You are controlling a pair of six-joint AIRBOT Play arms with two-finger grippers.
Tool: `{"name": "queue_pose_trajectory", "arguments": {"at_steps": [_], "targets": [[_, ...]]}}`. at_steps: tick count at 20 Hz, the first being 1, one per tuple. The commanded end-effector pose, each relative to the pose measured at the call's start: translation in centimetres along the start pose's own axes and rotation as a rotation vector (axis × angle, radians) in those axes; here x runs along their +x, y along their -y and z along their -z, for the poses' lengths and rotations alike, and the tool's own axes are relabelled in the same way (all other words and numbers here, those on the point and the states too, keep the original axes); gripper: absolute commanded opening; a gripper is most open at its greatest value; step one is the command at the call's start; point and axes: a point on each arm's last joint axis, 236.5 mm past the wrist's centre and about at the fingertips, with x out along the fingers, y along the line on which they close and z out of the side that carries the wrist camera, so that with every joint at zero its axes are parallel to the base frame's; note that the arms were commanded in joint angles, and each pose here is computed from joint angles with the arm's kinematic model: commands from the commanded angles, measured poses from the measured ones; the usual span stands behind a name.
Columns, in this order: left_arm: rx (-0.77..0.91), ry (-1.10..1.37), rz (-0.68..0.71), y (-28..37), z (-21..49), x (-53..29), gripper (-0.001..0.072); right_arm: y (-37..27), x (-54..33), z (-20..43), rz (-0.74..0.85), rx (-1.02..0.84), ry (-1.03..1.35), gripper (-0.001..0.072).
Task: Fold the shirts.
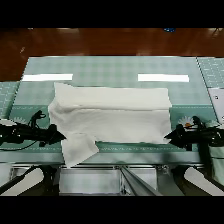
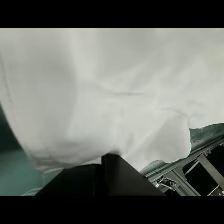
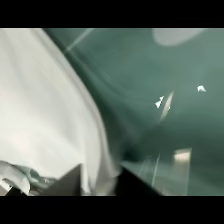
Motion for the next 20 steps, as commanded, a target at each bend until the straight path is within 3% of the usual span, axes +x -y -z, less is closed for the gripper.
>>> {"name": "queue_pose_trajectory", "arguments": {"at_steps": [1,7,11,15,20], "targets": [[-0.001,0.007,0.011,0.4,-0.2,-0.1,0.0026,-2.2,0.3,-1.7,-0.021,-0.082,0.046,0.0052],[0.103,0.166,0.097,5.7,-6.1,-4.9,0.0026,-5.9,-4.1,-3.2,-0.038,-0.252,0.093,0.0027],[0.192,0.267,0.113,9.5,-9.8,-7.9,0.0026,-10.2,-6.3,-4.9,-0.152,-0.306,0.172,0.0027],[0.247,0.279,0.087,11.9,-13.7,-7.2,0.0026,-13.2,-7.6,-7.6,-0.235,-0.340,0.236,0.0027],[0.228,0.251,0.078,13.7,-19.2,-4.9,0.0026,-17.6,-5.5,-12.1,-0.213,-0.420,0.252,0.0027]]}}
